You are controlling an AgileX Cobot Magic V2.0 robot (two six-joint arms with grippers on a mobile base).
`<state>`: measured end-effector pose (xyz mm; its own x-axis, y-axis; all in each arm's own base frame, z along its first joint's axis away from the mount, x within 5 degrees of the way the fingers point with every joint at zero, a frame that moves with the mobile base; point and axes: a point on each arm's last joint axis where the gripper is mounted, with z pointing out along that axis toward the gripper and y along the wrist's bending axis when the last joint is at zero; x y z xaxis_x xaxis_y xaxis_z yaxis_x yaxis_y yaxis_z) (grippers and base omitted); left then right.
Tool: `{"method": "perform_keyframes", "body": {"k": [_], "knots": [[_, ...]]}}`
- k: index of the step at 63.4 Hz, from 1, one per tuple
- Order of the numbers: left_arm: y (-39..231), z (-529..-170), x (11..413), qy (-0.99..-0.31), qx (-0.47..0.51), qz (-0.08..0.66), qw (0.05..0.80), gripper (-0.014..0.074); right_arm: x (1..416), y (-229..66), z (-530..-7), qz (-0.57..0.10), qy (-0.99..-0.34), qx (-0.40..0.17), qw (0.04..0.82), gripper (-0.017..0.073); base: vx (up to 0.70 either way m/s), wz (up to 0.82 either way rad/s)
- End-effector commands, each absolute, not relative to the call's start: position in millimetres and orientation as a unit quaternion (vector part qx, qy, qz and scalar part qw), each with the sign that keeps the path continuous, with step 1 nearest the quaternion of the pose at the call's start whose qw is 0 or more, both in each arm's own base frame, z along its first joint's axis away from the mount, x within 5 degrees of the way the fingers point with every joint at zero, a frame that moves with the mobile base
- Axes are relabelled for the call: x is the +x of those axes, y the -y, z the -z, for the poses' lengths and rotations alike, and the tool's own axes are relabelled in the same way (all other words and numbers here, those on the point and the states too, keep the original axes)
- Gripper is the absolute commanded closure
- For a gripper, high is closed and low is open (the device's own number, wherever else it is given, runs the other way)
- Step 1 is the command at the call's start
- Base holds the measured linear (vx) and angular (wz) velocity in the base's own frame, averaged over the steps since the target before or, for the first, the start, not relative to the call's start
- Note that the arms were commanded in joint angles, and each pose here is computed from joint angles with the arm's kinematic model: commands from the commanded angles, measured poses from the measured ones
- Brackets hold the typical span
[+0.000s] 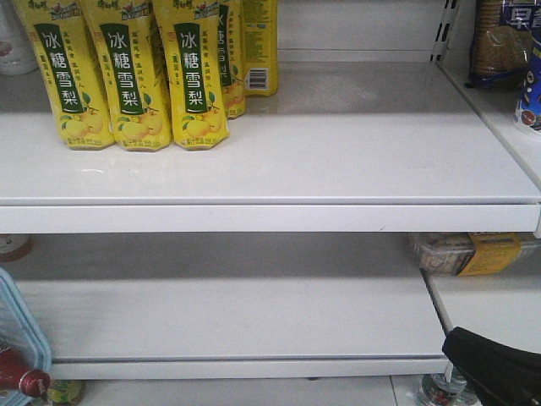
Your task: Place coke in basket with both arms
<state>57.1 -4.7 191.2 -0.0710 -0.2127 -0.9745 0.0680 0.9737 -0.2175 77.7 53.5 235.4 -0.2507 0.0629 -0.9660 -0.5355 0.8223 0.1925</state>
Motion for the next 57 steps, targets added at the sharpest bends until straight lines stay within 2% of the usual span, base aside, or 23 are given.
{"method": "perform_keyframes", "body": {"k": [1,57], "knots": [[4.6,-208.7,54.7,-0.655,-0.044,0.113,0.746,0.06,80.0,-52.2,-244.3,-0.233,-0.74,-0.167,0.608,0.0564,0.0,0.0],[5.3,-215.5,53.4,-0.627,-0.024,0.1,0.772,0.06,80.0,-52.2,-244.3,-0.233,-0.74,-0.167,0.608,0.0564,0.0,0.0]]}}
